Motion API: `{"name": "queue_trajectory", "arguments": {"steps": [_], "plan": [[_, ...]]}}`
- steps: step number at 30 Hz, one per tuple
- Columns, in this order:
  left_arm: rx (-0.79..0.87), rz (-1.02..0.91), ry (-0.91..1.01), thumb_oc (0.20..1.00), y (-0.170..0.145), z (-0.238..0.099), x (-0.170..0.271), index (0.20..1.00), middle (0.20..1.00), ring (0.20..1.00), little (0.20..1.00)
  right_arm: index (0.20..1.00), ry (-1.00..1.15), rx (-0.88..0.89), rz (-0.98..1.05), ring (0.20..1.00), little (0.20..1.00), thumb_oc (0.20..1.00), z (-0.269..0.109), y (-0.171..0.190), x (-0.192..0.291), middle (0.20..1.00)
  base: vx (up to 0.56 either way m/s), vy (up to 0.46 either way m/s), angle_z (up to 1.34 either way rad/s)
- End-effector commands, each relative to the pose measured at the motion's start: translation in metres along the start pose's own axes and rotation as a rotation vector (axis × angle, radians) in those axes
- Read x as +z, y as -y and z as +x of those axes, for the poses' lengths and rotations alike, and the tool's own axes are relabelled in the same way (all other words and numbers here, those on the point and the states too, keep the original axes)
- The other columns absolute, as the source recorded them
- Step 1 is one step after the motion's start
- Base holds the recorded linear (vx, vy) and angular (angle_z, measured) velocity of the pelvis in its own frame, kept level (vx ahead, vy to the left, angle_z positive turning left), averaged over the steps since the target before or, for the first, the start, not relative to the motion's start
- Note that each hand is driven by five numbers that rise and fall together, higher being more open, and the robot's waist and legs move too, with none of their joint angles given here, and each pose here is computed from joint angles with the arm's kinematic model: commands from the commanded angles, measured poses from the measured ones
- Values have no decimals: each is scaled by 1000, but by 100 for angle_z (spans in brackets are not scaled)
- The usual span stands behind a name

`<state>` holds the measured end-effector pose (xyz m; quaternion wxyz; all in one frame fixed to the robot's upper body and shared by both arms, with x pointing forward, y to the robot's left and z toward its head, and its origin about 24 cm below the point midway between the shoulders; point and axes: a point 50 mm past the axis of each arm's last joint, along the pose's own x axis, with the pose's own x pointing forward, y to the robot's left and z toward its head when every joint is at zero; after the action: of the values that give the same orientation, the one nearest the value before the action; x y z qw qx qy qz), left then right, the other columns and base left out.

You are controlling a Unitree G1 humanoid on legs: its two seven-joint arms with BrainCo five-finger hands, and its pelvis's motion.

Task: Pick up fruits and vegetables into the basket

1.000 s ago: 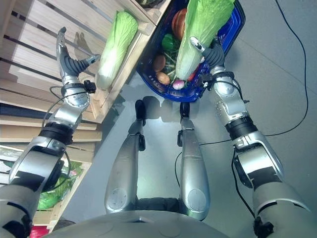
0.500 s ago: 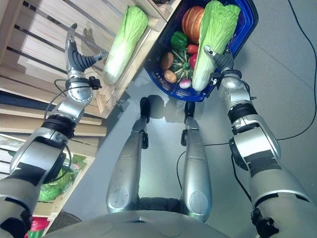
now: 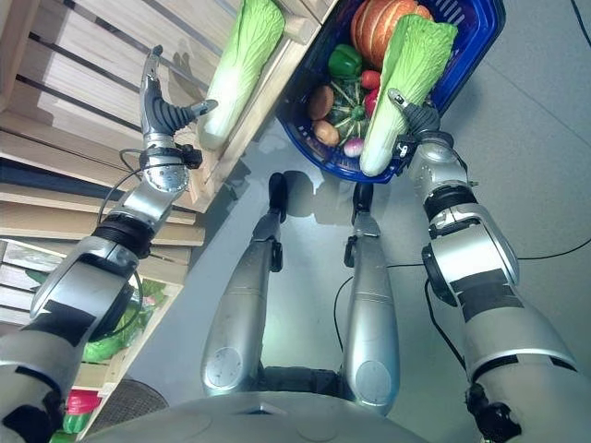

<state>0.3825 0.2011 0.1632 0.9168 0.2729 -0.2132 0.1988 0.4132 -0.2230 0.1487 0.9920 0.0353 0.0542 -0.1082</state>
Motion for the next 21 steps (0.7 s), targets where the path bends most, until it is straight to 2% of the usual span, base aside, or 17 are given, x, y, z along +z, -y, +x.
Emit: {"name": "queue_trajectory", "arguments": {"steps": [1,2,3,5,21], "plan": [[51,-106,38,1000,7,-1,13,1000,1000,1000,1000,611,12,-81,48,611,611,611,1,20,10,611,0,0,0],[52,-106,39,1000,8,-2,14,1000,1000,1000,1000,680,9,-84,52,680,680,680,1,21,9,680,0,0,0],[54,-108,42,1000,8,-2,14,1000,1000,1000,1000,887,5,-93,58,887,887,887,1,23,9,887,0,0,0],[56,-111,44,1000,9,-2,15,1000,1000,1000,1000,1000,3,-104,57,1000,1000,1000,1,25,9,1000,0,0,0],[28,-118,39,1000,14,-6,14,1000,1000,1000,1000,1000,-38,-159,83,1000,1000,1000,1,34,8,1000,0,0,0]]}}
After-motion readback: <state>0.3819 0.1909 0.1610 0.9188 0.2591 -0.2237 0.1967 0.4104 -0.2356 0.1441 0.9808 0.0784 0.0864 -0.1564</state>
